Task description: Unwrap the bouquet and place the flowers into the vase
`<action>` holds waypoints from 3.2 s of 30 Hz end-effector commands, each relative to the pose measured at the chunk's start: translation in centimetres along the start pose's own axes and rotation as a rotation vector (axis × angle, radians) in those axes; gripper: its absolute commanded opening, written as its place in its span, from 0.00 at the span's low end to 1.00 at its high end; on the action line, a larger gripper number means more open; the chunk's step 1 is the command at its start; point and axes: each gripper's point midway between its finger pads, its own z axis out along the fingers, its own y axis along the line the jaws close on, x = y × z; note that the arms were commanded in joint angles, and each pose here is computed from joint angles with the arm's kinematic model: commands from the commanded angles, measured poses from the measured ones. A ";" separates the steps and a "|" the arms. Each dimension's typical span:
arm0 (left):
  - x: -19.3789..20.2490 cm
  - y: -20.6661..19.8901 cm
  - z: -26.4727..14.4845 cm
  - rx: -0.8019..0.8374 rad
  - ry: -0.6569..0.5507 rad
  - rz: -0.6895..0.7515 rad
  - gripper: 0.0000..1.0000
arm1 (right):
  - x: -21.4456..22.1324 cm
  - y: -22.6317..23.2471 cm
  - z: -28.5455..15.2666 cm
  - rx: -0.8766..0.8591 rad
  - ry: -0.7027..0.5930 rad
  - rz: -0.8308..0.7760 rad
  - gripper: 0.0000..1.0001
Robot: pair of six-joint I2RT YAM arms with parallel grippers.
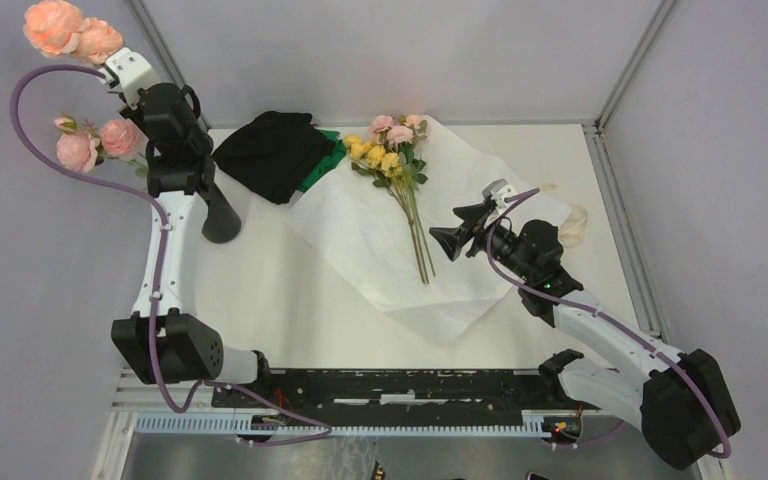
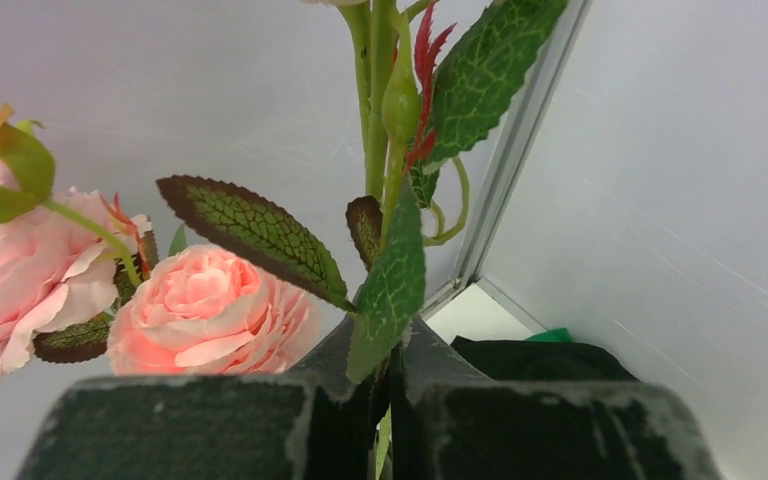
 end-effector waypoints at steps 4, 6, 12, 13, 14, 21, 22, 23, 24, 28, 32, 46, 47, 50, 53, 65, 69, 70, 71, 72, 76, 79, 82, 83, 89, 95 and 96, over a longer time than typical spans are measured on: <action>0.7 0.7 0.6 -0.055 0.021 0.011 0.02 | -1.2 0.2 0.1 -0.013 -0.043 -0.018 0.79; 0.4 0.3 0.8 -0.047 0.021 0.011 0.02 | -1.1 0.2 0.0 -0.012 -0.042 -0.018 0.79; -0.1 0.0 1.1 -0.035 0.016 0.006 0.02 | -1.0 -0.1 -0.1 0.004 -0.039 -0.024 0.79; -0.1 0.1 1.1 -0.039 0.019 0.008 0.02 | -1.0 0.0 -0.1 0.002 -0.037 -0.024 0.79; 0.3 0.1 1.1 -0.043 0.026 0.014 0.02 | -1.0 0.0 -0.1 0.002 -0.037 -0.024 0.79; 1.7 1.1 0.7 -0.082 0.050 -0.002 0.05 | -0.8 0.1 0.0 -0.006 -0.036 -0.016 0.79; 1.8 1.5 0.7 -0.101 0.053 -0.003 0.10 | -0.8 0.1 0.0 -0.007 -0.035 -0.017 0.79; 1.8 1.7 0.6 -0.112 0.055 -0.006 0.19 | -0.7 0.1 0.0 -0.006 -0.034 -0.016 0.79; 1.8 1.9 0.5 -0.119 0.057 -0.007 0.26 | -0.7 0.1 0.0 -0.007 -0.033 -0.016 0.79; 1.7 2.2 0.2 -0.130 0.069 -0.020 0.64 | -0.7 0.1 0.0 -0.006 -0.034 -0.015 0.79; 1.9 2.3 0.0 -0.131 0.077 -0.034 0.78 | -0.7 0.1 -0.1 -0.005 -0.033 -0.017 0.79; 3.0 1.3 -3.9 0.037 0.158 -0.219 0.82 | -0.4 0.0 -0.1 -0.001 -0.028 -0.017 0.79; 3.4 1.0 -4.4 0.066 0.178 -0.228 0.82 | -0.3 0.0 -0.1 0.000 -0.026 -0.016 0.79; 4.5 0.6 -6.0 0.116 0.216 -0.251 0.81 | 0.0 -0.1 0.0 0.002 -0.020 -0.013 0.79; 4.9 -0.2 -7.8 0.186 0.236 -0.279 0.80 | 0.3 -0.3 -0.1 0.012 -0.014 -0.012 0.79; 12.4 -15.2 -21.2 0.671 0.493 -0.151 0.78 | 3.9 -5.4 1.9 0.233 0.303 -0.022 0.76; 14.8 -19.2 -25.0 0.837 0.644 -0.205 0.78 | 5.2 -7.0 3.6 0.279 0.460 -0.029 0.74; 15.4 -19.6 -25.5 0.851 0.661 -0.215 0.78 | 5.0 -7.3 4.2 0.284 0.484 -0.034 0.73; 16.0 -19.7 -25.6 0.845 0.672 -0.225 0.78 | 5.5 -7.5 4.7 0.283 0.522 -0.032 0.71; 16.6 -19.5 -25.4 0.827 0.677 -0.227 0.79 | 5.2 -7.6 5.4 0.278 0.534 -0.033 0.67; 19.7 -18.5 -25.6 0.794 0.705 -0.234 0.92 | 6.7 -7.8 7.4 0.275 0.619 -0.030 0.46; 22.0 -17.9 -26.2 0.794 0.741 -0.233 1.00 | 8.6 -7.9 8.5 0.273 0.681 -0.020 0.43; 24.1 -17.5 -26.9 0.800 0.775 -0.208 1.00 | 10.4 -7.6 9.5 0.271 0.743 -0.028 0.45; 24.6 -17.3 -27.0 0.798 0.780 -0.196 1.00 | 10.7 -7.5 9.7 0.275 0.756 -0.033 0.45; 25.7 -17.0 -27.1 0.810 0.773 -0.148 1.00 | 12.4 -7.3 11.3 0.296 0.792 -0.035 0.43; 26.1 -17.2 -27.3 0.830 0.776 -0.142 1.00 | 14.7 -7.9 11.9 0.312 0.833 -0.027 0.31; 26.2 -17.2 -27.4 0.832 0.777 -0.142 1.00 | 15.2 -8.0 11.9 0.314 0.846 -0.026 0.30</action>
